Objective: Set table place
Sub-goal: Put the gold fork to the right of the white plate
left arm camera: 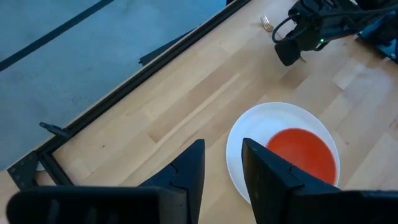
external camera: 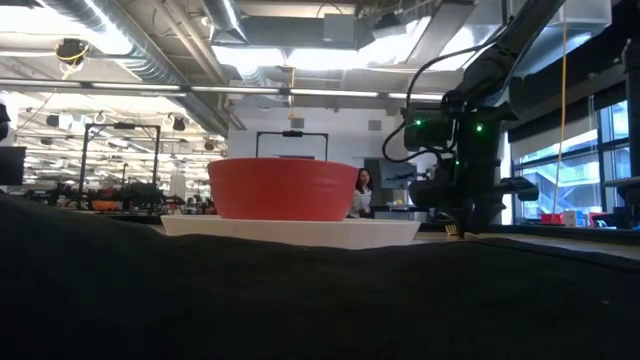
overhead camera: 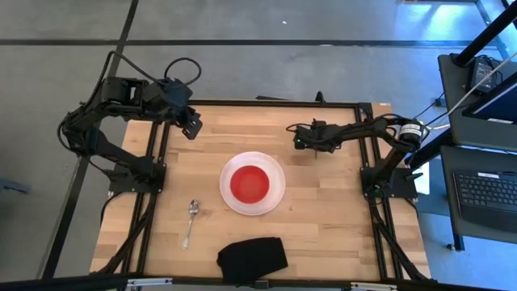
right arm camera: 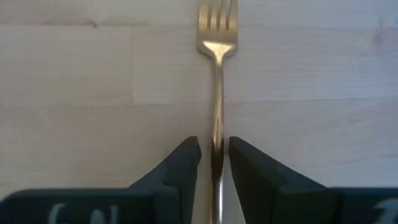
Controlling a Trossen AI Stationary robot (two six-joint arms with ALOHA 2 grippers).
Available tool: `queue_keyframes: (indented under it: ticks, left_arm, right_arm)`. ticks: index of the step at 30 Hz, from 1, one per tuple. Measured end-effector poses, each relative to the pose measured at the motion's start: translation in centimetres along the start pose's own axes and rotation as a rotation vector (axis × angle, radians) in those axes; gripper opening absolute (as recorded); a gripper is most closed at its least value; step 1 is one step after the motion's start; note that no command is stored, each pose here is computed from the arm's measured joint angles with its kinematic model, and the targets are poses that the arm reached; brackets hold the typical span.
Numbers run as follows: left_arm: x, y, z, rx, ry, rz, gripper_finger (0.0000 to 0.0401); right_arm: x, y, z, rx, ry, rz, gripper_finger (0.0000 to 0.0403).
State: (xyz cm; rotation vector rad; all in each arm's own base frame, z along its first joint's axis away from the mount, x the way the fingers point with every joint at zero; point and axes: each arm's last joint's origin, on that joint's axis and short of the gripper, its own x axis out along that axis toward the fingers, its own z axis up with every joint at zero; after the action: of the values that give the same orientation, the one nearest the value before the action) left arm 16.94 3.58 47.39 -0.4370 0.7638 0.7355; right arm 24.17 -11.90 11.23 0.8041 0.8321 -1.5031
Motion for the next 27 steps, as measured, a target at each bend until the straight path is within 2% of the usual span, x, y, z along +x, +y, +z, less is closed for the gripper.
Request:
queue_keyframes:
  ticks: [3,8,12,14,18,21,27]
  left_arm:
    - [0.0,0.0,0.0,0.002,0.0,0.0,0.0094]
    - [0.0,0.0,0.0,0.006,0.0,0.0,0.0086]
    - [0.0,0.0,0.0,0.026,-0.001,0.0,0.0081]
    - [0.0,0.0,0.0,0.029,0.0,0.001,0.0078]
    - [0.0,0.0,0.0,0.029,-0.004,0.006,0.0074]
    - [0.0,0.0,0.0,0.029,-0.005,0.007,0.0071]
    - [0.0,0.0,0.0,-0.016,-0.005,0.006,0.0069]
  right_arm:
    - [0.1,0.1,0.0,0.003,-0.013,0.003,0.0075]
    - [0.3,0.1,0.0,-0.001,-0.02,-0.007,0.0017]
    - [0.0,0.3,-0.2,-0.011,0.009,0.016,0.0022]
    - [-0.8,0.7,-0.7,-0.064,0.013,0.046,0.0021]
    - [-3.9,1.5,-1.9,-0.16,0.084,0.143,0.0016]
    - [-6.6,1.0,-2.0,-0.186,0.092,0.136,0.0016]
    - [-13.5,-0.4,-3.1,-0.156,0.075,0.186,0.0016]
